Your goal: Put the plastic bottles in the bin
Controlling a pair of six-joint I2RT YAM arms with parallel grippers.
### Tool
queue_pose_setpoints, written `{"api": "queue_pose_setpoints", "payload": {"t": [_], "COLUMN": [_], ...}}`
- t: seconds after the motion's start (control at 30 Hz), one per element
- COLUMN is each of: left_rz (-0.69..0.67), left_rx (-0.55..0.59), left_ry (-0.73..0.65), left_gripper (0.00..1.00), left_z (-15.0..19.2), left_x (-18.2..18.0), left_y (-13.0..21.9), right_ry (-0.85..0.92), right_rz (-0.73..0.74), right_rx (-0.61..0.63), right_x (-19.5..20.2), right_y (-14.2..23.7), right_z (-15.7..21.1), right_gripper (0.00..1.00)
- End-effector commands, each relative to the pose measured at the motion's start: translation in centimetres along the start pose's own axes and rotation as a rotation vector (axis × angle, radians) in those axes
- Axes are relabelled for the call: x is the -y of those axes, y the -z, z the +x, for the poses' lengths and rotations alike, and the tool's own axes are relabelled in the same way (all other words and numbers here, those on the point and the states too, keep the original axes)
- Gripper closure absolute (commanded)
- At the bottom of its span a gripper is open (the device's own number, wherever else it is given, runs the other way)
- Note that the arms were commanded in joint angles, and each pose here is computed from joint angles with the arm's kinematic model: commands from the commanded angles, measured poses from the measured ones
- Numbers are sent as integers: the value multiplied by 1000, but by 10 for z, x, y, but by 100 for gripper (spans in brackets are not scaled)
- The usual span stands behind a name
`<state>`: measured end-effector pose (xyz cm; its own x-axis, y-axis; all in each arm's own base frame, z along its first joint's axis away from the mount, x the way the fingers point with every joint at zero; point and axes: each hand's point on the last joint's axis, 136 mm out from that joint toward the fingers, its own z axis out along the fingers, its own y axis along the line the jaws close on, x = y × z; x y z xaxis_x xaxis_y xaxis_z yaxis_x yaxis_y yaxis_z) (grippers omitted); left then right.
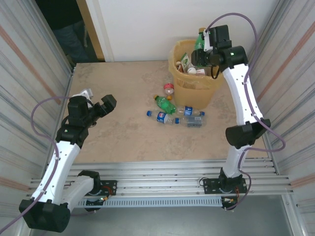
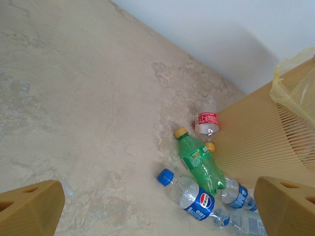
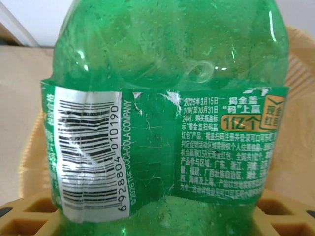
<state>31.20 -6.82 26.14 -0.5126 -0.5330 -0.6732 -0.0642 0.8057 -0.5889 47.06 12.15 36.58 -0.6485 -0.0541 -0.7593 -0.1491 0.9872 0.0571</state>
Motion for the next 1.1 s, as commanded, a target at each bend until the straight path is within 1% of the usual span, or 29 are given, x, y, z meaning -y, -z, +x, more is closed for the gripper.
{"api": "queue_pose_setpoints", "payload": {"t": [0.0,0.23,0.37,0.5,0.6,0.73,0.93,1.07], "left_rz": [17,14,11,9,11,13,12,7], "left_rx": [15,8,6,0,0,-1,1,1], "left_ry": [-7,-6,-4,1,0,1,1,1], "left_gripper": [1,1,1,1,1,1,1,1], "left_z": [-8,-5,-4,-3,-3,-2,-3,-2], "left_x": [5,3,2,1,1,1,1,0], "left_y": [2,1,0,-1,-1,-1,-1,-1], "right_ry": [37,35,43,45,45,43,31,18], "right_rz": [26,37,43,45,44,40,30,24], "right_rx": [-29,-94,-124,-132,-122,-97,-38,21], "right_x": [7,13,14,15,15,14,11,7], "right_y": [-8,-38,-45,-43,-39,-29,-4,22], "right_z": [3,16,23,25,22,17,4,-6], "right_gripper": [63,55,45,33,27,23,21,20]}}
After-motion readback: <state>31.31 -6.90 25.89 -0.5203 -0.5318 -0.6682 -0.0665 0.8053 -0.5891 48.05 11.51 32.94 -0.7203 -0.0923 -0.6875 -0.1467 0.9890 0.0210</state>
